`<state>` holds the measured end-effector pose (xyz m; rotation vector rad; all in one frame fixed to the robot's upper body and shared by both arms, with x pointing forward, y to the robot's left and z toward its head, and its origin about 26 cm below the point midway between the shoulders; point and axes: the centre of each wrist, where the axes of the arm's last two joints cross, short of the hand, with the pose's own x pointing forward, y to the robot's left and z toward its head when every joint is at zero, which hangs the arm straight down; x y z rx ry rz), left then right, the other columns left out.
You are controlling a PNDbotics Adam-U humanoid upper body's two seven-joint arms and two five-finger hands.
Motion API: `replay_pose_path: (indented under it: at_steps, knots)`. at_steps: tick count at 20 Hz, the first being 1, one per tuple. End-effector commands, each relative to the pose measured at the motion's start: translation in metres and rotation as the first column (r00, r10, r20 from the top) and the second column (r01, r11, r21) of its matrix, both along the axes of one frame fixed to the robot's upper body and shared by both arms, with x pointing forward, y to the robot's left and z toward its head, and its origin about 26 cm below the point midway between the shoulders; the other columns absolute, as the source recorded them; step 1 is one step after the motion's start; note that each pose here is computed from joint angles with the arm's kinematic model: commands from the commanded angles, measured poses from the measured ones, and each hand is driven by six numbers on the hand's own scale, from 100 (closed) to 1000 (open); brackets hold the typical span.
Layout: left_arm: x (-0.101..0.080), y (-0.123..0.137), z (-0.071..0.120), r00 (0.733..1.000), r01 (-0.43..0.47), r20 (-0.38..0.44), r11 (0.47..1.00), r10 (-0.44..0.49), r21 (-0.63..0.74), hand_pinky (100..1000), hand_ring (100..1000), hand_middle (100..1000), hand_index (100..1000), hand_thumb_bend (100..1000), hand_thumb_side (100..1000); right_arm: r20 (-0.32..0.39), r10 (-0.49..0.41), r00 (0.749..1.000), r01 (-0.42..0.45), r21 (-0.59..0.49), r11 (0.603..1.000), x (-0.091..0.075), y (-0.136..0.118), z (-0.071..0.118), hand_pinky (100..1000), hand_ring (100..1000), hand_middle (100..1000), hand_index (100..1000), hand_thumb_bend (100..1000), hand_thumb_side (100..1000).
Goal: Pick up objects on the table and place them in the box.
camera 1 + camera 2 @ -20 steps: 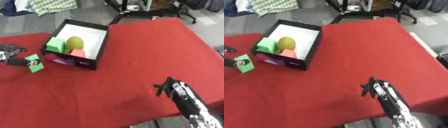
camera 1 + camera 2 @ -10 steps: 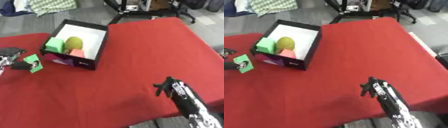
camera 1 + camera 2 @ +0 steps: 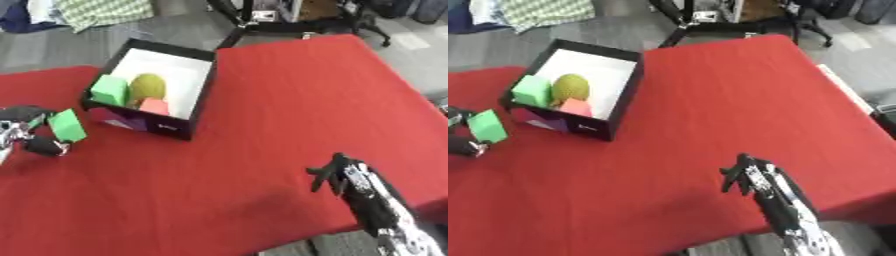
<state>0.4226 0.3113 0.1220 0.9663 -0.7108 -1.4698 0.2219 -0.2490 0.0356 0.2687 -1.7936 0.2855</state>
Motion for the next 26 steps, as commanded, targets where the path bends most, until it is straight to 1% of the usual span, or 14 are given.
replay_pose_path:
  at_steps: [1,4,6,7,8,9,12,15,17,18,20,21,23,26]
  knots:
    - [0.002,0.003,0.014,0.999,0.002,0.048,1.0,-0.002,-0.005,747,638,707,902,210,296,0.018,-0.003,1.0,0.003,-0.012,1.0,0.001,-0.002,0.004,833,446,205,470,100,758]
    - [0.001,0.002,0.015,0.997,0.0,0.076,1.0,0.001,-0.013,747,634,703,901,205,298,0.018,-0.002,1.0,0.003,-0.012,1.0,0.001,-0.002,0.004,833,446,205,470,100,756]
    - [0.002,0.001,0.014,0.997,0.0,0.078,1.0,0.001,-0.016,750,639,709,905,198,340,0.019,-0.002,1.0,0.002,-0.011,1.0,0.001,-0.002,0.005,833,446,205,470,100,754]
    - [0.002,0.001,0.014,0.997,0.001,0.078,1.0,0.0,-0.017,758,662,737,921,185,491,0.019,-0.002,1.0,0.002,-0.011,1.0,0.001,-0.002,0.005,833,446,206,470,100,753]
    - [0.002,0.0,0.014,0.997,0.003,0.077,1.0,-0.002,-0.017,759,665,740,922,185,501,0.019,-0.002,1.0,0.002,-0.011,1.0,0.001,-0.002,0.005,833,446,206,470,100,753]
    - [0.002,0.0,0.014,0.997,0.005,0.075,1.0,-0.004,-0.016,766,683,768,936,197,666,0.019,-0.002,1.0,0.002,-0.011,1.0,0.001,-0.002,0.005,833,446,206,470,100,755]
    - [0.002,-0.002,0.015,0.997,0.011,0.07,1.0,-0.01,-0.012,770,692,779,943,206,746,0.019,-0.001,1.0,0.002,-0.011,1.0,0.001,-0.002,0.005,833,446,206,470,100,757]
    - [0.003,-0.004,0.015,0.998,0.017,0.065,1.0,-0.016,-0.01,770,689,778,943,201,763,0.019,-0.001,1.0,0.001,-0.011,1.0,0.001,-0.002,0.005,833,446,206,470,100,760]
    - [0.003,-0.005,0.014,0.998,0.019,0.064,1.0,-0.019,-0.011,767,678,765,935,186,738,0.019,-0.001,1.0,0.002,-0.011,1.0,0.001,-0.002,0.005,833,446,206,470,100,759]
    - [0.003,-0.006,0.014,0.998,0.02,0.066,1.0,-0.019,-0.012,764,671,754,926,173,687,0.02,-0.001,1.0,0.001,-0.011,1.0,0.001,-0.002,0.005,833,446,206,470,100,758]
    - [0.003,-0.007,0.014,0.997,0.02,0.07,1.0,-0.019,-0.014,756,652,735,908,149,567,0.019,0.0,1.0,0.001,-0.011,1.0,0.001,-0.002,0.005,833,446,206,470,100,763]
    - [0.004,-0.007,0.014,0.997,0.022,0.074,1.0,-0.021,-0.014,746,630,706,885,141,453,0.019,0.0,1.0,0.0,-0.011,1.0,0.001,-0.002,0.005,833,446,206,470,100,762]
    - [0.004,-0.008,0.016,0.995,0.025,0.093,1.0,-0.024,-0.016,736,610,677,864,141,335,0.019,0.002,1.0,-0.001,-0.01,1.0,0.001,-0.002,0.005,833,446,206,470,100,762]
    - [0.004,-0.009,0.02,0.992,0.03,0.126,0.999,-0.027,-0.022,728,591,649,845,125,282,0.019,0.003,1.0,-0.002,-0.01,1.0,0.001,-0.001,0.005,833,446,206,470,100,761]
